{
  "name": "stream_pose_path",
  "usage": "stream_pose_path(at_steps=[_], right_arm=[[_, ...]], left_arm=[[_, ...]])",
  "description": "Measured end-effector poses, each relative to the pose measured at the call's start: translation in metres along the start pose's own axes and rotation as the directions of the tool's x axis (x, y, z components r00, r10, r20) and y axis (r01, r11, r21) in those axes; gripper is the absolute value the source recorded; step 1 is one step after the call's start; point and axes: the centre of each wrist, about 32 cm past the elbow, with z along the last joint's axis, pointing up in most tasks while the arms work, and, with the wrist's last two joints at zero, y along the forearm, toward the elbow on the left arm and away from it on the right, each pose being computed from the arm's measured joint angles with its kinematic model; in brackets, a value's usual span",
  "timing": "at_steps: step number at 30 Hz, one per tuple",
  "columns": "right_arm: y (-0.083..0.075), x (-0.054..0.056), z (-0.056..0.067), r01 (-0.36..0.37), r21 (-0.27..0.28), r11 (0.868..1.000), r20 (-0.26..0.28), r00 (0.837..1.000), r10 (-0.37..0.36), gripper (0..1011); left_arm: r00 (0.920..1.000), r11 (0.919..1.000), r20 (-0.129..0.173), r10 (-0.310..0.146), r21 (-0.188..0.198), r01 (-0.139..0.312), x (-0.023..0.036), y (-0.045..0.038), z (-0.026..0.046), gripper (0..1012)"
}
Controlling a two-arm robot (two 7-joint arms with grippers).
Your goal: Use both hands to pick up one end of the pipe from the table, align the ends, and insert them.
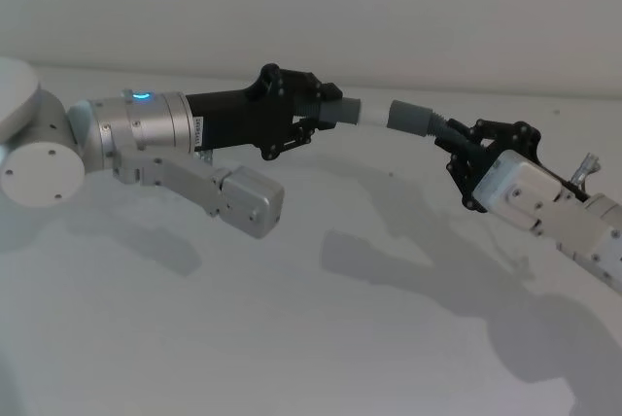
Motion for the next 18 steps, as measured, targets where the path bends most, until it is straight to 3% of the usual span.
stream_pose_path(at_steps=[18], right_arm=[[-0.0055,0.0051,-0.0048,-0.021,0.015,1.0,0.012,1.0,0.02,173]], left_arm=[[1.0,1.0,0.002,-0.001,-0.001,0.001,0.0001,0.0,-0.0001,367]])
